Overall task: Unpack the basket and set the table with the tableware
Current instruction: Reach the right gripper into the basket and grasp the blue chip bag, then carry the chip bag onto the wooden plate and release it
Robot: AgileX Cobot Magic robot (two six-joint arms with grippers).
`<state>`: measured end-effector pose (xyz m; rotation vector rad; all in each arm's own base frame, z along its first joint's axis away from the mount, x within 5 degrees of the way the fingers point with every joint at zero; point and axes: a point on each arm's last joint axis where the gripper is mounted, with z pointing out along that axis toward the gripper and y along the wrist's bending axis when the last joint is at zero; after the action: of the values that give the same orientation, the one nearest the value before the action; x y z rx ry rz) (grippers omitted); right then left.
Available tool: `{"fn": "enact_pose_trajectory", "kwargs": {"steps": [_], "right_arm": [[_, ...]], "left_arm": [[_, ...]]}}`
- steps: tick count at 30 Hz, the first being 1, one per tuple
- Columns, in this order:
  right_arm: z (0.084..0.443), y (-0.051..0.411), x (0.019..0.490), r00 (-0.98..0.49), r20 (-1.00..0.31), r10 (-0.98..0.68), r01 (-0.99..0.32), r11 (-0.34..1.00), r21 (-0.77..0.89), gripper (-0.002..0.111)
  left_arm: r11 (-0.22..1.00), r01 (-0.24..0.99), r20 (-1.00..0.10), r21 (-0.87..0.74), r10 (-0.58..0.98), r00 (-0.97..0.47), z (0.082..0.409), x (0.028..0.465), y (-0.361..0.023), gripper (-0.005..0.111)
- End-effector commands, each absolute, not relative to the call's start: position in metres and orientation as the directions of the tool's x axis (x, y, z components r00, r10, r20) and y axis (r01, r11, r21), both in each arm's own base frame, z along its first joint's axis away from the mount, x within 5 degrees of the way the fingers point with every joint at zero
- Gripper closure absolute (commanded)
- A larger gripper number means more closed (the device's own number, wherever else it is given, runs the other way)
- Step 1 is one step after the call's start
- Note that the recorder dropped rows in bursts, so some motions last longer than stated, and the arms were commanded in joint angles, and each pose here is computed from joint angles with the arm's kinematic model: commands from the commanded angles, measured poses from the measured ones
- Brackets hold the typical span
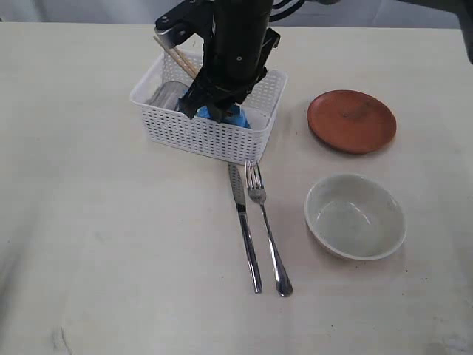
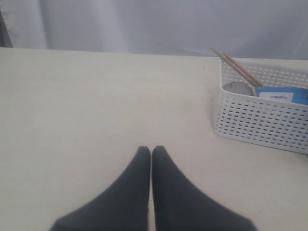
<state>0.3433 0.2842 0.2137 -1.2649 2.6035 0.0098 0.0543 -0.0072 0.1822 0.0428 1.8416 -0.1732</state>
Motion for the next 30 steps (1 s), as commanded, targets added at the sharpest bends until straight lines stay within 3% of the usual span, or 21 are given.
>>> {"fn": "enact_pose_trajectory", "kwargs": {"steps": [1, 4, 10, 20, 30], "right_arm": [[0.204, 0.282, 0.345, -0.595, -0.184, -0.782, -0.779, 0.618, -0.109, 0.088], [0.204, 0.282, 0.344, -0.577, -0.173, -0.798, -0.794, 0.598, -0.110, 0.109], [0.213, 0.281, 0.343, -0.578, -0.166, -0.799, -0.794, 0.598, -0.111, 0.109], [0.279, 0.279, 0.342, -0.562, -0.307, -0.768, -0.771, 0.621, -0.142, 0.109], [0.337, 0.211, 0.354, -0.698, -0.400, -0.594, -0.596, 0.792, -0.136, 0.109]], "left_arm": [[0.987, 0.122, -0.960, -0.102, -0.066, -0.271, 0.182, 0.055, -0.008, 0.106], [0.987, 0.122, -0.960, -0.102, -0.066, -0.271, 0.182, 0.055, -0.008, 0.106], [0.987, 0.122, -0.960, -0.102, -0.066, -0.271, 0.182, 0.055, -0.008, 0.106], [0.987, 0.122, -0.960, -0.102, -0.066, -0.271, 0.182, 0.055, -0.008, 0.106], [0.987, 0.122, -0.960, -0.102, -0.066, -0.271, 0.182, 0.055, -0.008, 0.106]]}}
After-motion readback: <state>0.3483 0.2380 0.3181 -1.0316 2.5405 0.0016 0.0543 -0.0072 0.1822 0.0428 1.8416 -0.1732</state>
